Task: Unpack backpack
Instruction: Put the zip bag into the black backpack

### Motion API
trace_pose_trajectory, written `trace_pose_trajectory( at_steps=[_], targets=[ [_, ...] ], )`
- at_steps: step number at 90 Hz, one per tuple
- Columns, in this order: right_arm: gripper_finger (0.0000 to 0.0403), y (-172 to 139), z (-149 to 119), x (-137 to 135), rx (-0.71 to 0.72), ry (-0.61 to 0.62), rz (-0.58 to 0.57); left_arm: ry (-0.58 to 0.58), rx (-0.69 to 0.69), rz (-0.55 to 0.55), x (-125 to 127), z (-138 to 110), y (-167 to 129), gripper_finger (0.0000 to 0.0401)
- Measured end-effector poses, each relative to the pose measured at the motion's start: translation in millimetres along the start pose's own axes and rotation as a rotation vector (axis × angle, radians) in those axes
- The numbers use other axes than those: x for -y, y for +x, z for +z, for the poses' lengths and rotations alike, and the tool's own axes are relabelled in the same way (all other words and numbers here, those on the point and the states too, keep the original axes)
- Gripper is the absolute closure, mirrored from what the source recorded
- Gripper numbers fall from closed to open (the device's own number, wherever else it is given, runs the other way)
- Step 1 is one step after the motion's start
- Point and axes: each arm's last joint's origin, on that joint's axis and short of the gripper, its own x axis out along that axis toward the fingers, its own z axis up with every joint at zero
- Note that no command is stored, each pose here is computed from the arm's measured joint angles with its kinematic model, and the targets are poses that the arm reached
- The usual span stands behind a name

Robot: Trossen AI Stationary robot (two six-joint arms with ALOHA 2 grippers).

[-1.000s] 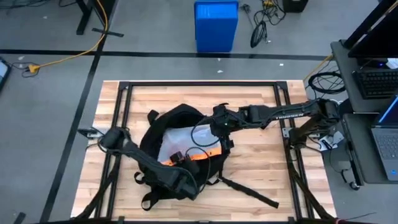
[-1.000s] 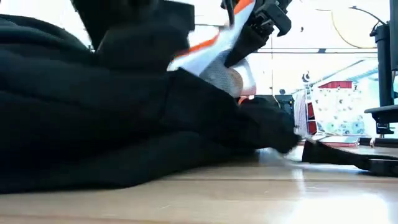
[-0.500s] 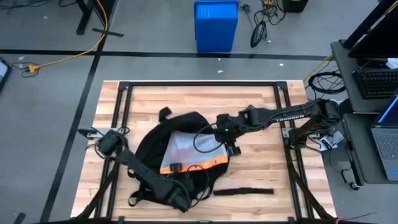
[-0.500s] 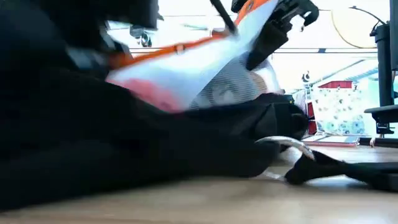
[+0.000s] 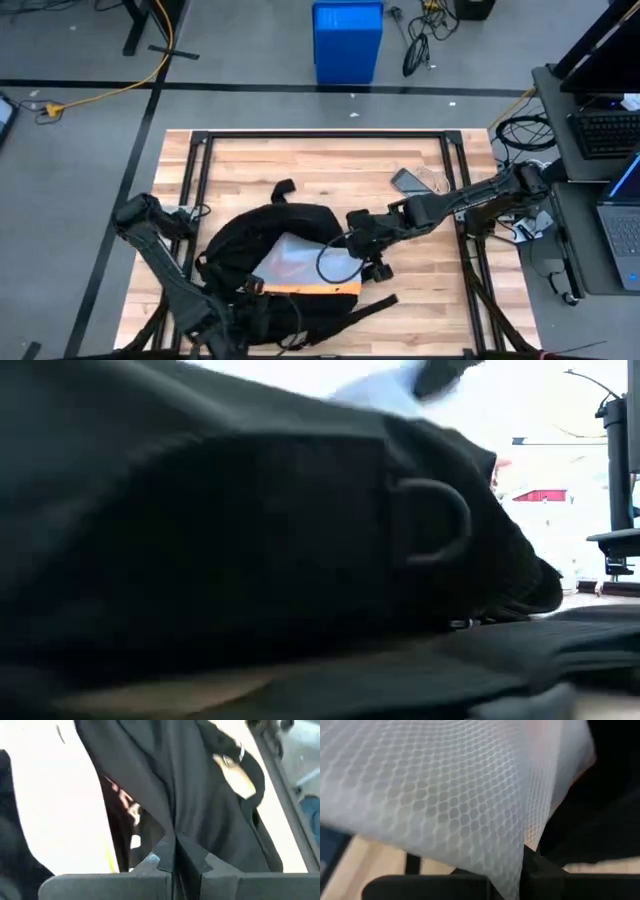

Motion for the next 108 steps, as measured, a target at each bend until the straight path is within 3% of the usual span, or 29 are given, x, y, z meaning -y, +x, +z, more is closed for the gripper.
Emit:
trace_pose_trajectory(
  at_steps=[22, 35, 47, 54, 73, 89, 97, 108],
  targets=[
    [0.0399, -20, 34, -12, 0.208, -0.113, 0.007, 0.131, 0.090, -0.007, 17, -4, -14, 0.0401],
    [0.0399, -26, 45, 0, 0.316, -0.152, -0.029, 0.152, 0.172, 0.025, 19, 3, -15, 0.0401],
    [0.0399, -25, 45, 14, 0.312, -0.141, -0.062, 0.175, 0.196, 0.068, 19, 4, -16, 0.0401],
    [0.0399, -24, 42, 22, 0.279, -0.122, -0.074, 0.102, 0.205, 0.127, 14, 4, -14, 0.0401],
    [0.0399, -24, 36, 31, 0.232, -0.103, -0.087, -0.262, 0.166, 0.193, -18, 14, 5, 0.0401],
    [0.0399, -23, 33, 33, 0.196, -0.106, -0.088, -0.304, 0.101, 0.120, -33, 29, 35, 0.0388],
    [0.0399, -23, 31, 33, 0.182, -0.105, -0.086, -0.338, 0.099, 0.064, -37, 40, 55, 0.0361],
    [0.0399, -23, 29, 34, 0.161, -0.108, -0.086, -0.401, 0.062, 0.092, -43, 43, 84, 0.0316]
  ],
)
